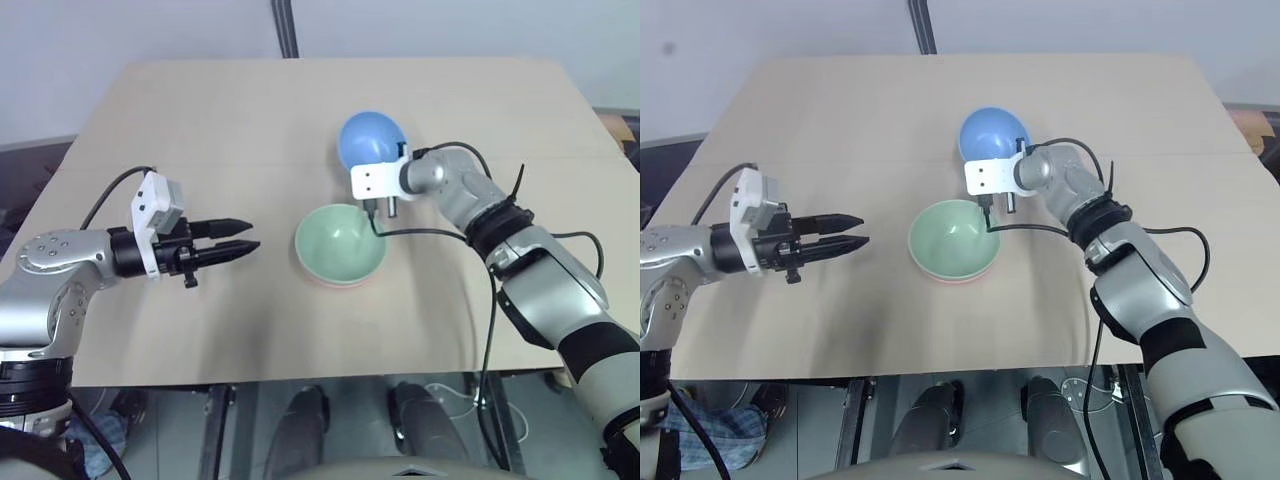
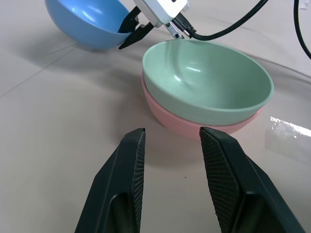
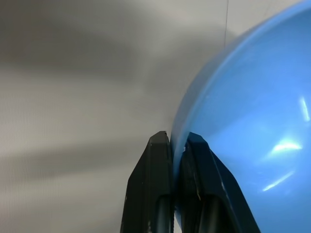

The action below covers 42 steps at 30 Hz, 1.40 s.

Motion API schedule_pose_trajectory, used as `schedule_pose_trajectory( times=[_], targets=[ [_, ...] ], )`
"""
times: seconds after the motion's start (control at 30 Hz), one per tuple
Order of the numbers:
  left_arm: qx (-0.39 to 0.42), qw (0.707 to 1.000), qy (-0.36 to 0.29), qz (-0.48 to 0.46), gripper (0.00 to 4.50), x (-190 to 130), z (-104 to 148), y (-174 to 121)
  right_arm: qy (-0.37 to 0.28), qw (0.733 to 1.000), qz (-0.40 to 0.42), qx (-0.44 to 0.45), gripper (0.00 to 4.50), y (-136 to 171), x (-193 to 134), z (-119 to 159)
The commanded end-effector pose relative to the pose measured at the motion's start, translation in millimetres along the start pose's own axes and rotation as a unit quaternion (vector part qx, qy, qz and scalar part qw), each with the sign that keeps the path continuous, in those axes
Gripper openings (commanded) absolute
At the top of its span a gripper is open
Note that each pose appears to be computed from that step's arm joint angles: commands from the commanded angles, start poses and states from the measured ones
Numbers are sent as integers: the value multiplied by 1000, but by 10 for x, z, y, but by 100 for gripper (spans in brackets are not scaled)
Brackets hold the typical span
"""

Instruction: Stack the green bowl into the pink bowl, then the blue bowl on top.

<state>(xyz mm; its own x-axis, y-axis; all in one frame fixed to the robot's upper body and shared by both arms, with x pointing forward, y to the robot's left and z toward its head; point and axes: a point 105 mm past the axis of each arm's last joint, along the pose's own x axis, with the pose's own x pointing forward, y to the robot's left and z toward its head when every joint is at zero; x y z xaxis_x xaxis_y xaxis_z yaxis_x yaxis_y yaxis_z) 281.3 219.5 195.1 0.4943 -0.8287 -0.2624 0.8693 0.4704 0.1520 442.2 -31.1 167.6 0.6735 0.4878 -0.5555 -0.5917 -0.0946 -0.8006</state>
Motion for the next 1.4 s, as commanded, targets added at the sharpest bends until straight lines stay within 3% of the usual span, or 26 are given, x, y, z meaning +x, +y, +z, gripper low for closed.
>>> schedule_pose_trajectory(
  times=[0.03, 0.27, 0.43, 0.67, 0.97, 1.17, 1.33, 1.4],
  targets=[
    [22, 1000, 2, -2, 190, -23, 80, 5, -12, 1000, -27, 3, 3, -166, -104, 13],
    [22, 1000, -1, -8, 190, -8, 89, -10, -106, 994, -9, 23, 3, -255, -542, 234],
    [26, 999, -11, -22, 190, 18, 112, -45, -216, 973, 54, 60, 3, -127, -1131, 516],
    [28, 998, -37, -42, 190, 63, 178, -77, -285, 949, 82, 103, 3, -53, -1675, 730],
    [31, 997, -37, -56, 190, 115, 175, -45, -313, 935, 134, 99, 3, 271, -1859, 1056],
    [31, 997, -34, -60, 190, 121, 174, -33, -316, 930, 149, 112, 3, 374, -1900, 1100],
    [32, 997, -31, -62, 190, 123, 171, -25, -304, 934, 140, 126, 197, 348, -1871, 1073],
    [32, 997, -30, -61, 190, 127, 170, -19, -297, 935, 143, 127, 197, 353, -1868, 1055]
  ],
)
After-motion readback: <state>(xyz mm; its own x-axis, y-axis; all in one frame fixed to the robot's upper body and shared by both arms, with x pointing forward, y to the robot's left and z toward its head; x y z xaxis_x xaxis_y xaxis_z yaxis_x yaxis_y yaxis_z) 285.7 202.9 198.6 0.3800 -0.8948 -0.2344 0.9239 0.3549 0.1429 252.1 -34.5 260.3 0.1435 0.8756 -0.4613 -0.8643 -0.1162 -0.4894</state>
